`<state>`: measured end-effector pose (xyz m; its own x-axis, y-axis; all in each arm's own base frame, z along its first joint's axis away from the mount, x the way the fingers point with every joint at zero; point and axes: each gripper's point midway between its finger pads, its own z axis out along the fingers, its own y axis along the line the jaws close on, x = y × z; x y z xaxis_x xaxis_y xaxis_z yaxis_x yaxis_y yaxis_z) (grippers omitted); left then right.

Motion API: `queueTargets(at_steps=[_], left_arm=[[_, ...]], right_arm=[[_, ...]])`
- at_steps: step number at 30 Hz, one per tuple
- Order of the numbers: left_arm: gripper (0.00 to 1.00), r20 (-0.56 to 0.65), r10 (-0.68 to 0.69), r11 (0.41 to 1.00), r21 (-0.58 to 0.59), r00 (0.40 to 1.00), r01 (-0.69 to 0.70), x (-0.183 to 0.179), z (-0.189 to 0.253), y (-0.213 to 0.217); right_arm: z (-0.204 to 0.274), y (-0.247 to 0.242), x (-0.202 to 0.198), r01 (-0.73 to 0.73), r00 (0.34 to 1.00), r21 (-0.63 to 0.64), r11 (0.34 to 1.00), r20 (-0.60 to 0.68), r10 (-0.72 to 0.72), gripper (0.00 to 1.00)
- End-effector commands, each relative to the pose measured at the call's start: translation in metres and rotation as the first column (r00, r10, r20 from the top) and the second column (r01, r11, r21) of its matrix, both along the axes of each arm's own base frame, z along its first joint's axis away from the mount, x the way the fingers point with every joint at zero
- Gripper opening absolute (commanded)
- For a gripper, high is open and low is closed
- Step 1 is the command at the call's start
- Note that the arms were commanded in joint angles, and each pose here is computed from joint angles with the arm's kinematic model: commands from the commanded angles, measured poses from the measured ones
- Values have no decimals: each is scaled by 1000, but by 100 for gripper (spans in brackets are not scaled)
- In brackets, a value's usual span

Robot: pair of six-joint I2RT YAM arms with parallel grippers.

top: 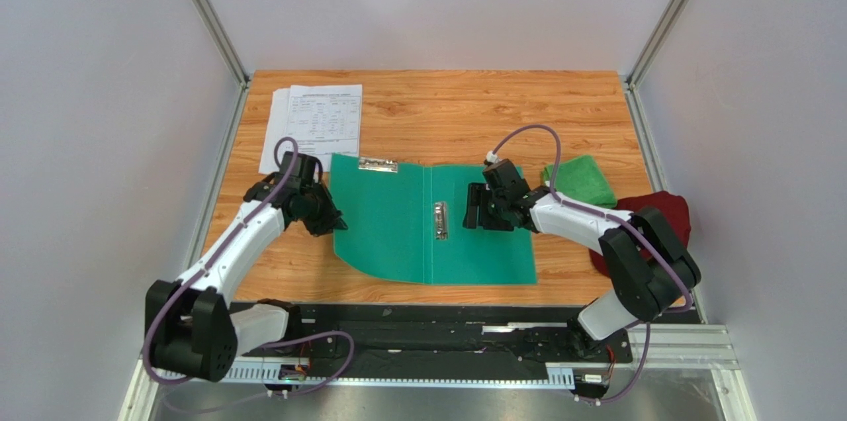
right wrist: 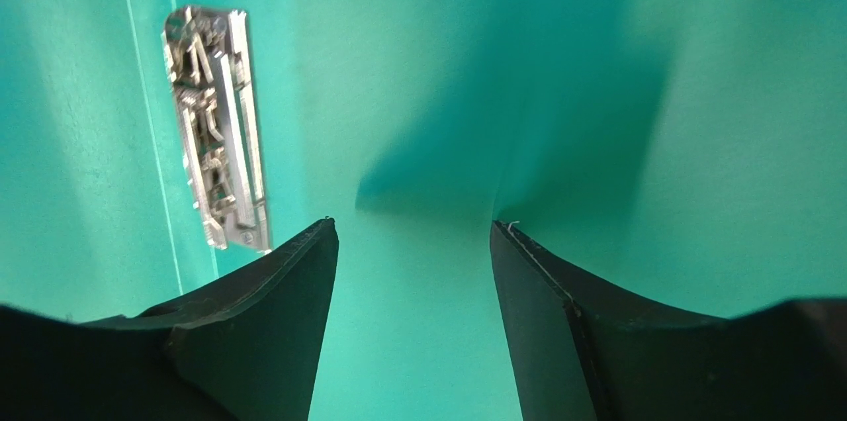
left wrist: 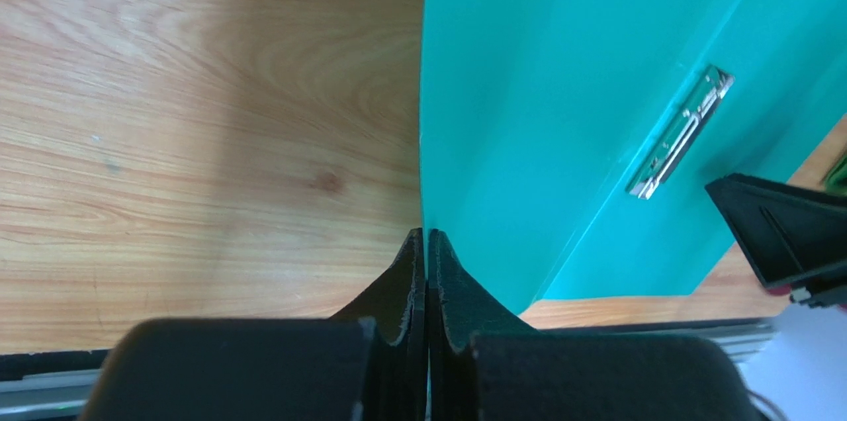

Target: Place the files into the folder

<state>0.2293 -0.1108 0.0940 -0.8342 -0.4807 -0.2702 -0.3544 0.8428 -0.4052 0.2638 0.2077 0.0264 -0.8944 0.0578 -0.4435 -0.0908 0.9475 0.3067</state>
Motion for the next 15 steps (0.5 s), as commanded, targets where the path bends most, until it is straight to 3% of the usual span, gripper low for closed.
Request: queueTargets(at_steps=[1, 3, 4, 6, 7, 11, 15], left_arm=[[1, -108, 62, 997, -45, 992, -67, 0, -19, 28], [29, -113, 91, 994, -45, 989, -96, 0, -17, 42], [48, -89, 59, 997, -41, 994, -63, 0, -12, 42], [59, -6, 52, 998, -38, 999, -52, 2, 11, 43], [80, 39, 34, 997, -68, 999, -31, 5, 22, 38], [83, 206, 7, 996, -85, 978, 11, 4, 84, 34], [75, 410, -42, 986, -131, 911, 104, 4, 161, 20]], right_arm=[[5, 9, 28, 31, 998, 84, 996, 51, -36, 65], [1, 15, 25, 12, 999, 106, 994, 29, -16, 64], [-4, 17, 22, 2, 1000, 111, 994, 15, -4, 64], [-5, 22, 19, -20, 1000, 137, 990, 9, 19, 64], [-5, 23, 19, -29, 1000, 142, 989, 10, 27, 64], [0, 18, 20, -67, 998, 69, 995, 14, 67, 64], [25, 22, 28, -124, 990, 35, 992, 67, 121, 66]])
